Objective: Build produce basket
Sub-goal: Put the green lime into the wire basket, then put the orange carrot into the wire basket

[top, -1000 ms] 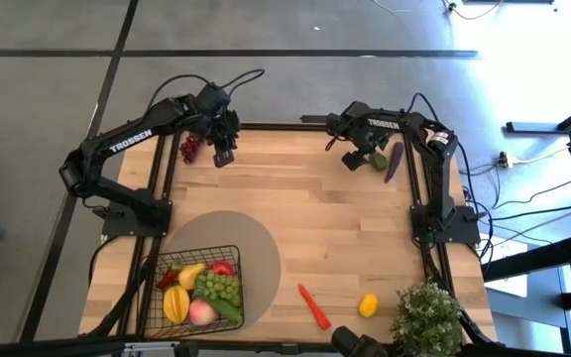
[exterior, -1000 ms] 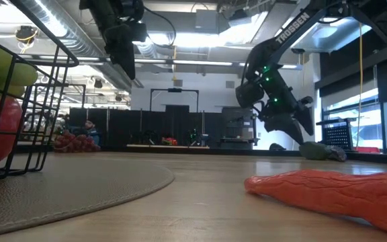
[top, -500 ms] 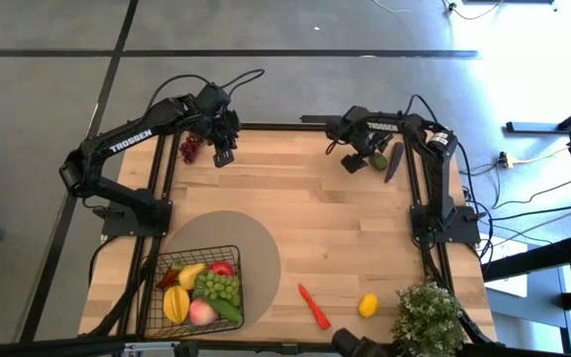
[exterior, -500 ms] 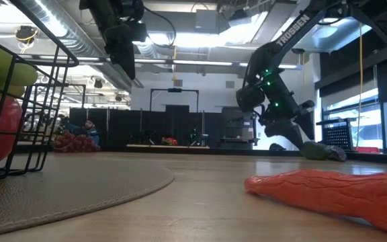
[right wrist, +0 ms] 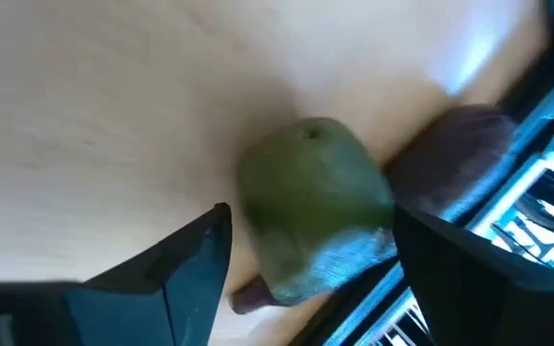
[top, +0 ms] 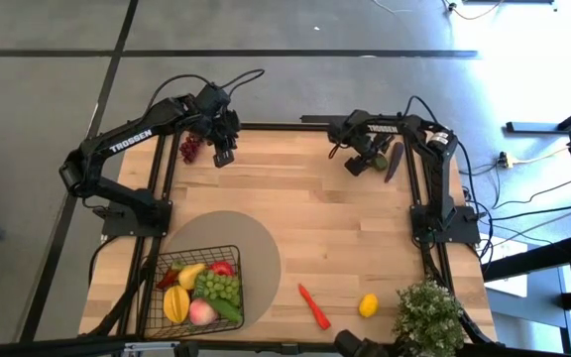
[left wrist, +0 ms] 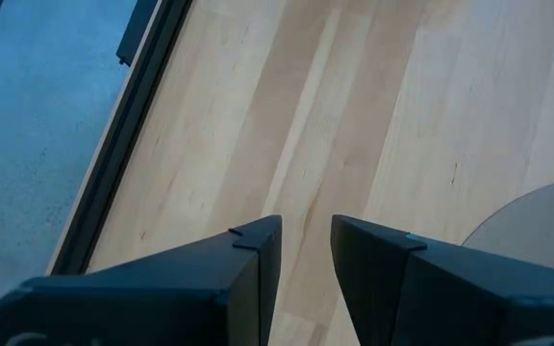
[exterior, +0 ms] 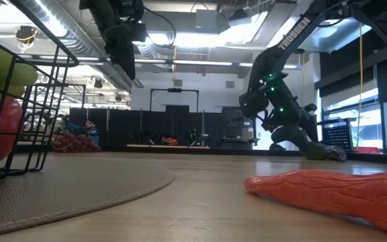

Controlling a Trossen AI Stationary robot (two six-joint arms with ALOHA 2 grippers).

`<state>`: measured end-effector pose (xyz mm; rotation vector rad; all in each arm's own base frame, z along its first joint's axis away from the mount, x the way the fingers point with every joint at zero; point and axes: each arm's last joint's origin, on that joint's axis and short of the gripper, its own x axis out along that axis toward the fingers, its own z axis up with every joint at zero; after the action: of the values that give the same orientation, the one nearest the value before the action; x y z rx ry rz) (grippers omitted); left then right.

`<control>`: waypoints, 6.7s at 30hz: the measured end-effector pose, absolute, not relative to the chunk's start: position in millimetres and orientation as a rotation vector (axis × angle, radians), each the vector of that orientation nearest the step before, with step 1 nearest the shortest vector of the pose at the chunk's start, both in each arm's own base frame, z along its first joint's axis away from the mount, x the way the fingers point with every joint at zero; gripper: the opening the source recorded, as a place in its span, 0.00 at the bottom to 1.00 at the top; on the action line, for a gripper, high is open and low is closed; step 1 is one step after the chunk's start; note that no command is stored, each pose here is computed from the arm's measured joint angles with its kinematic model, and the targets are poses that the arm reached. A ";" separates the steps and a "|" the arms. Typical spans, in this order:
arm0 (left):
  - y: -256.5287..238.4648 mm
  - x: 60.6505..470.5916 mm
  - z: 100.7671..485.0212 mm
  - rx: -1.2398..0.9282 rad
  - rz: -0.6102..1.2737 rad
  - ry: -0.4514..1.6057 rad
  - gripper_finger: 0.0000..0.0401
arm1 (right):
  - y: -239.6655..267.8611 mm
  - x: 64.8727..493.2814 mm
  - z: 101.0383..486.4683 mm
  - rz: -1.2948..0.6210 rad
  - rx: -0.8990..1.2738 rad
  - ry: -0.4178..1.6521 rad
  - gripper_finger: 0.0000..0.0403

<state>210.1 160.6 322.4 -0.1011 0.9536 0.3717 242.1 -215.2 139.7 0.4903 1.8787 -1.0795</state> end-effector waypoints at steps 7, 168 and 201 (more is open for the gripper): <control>160.6 210.1 322.4 -0.101 0.372 0.954 0.21 | -210.5 240.4 131.0 -1.005 0.539 1.883 0.60; 31.5 95.3 393.4 0.161 0.039 0.699 0.21 | 87.6 534.9 203.8 0.444 0.352 0.552 0.57; 30.9 93.8 391.6 0.004 0.090 0.716 0.21 | 86.6 513.4 280.8 0.247 0.087 0.697 0.59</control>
<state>93.8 30.9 391.6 0.0040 0.7164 0.0902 513.4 86.6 280.8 0.0873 0.6968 0.2472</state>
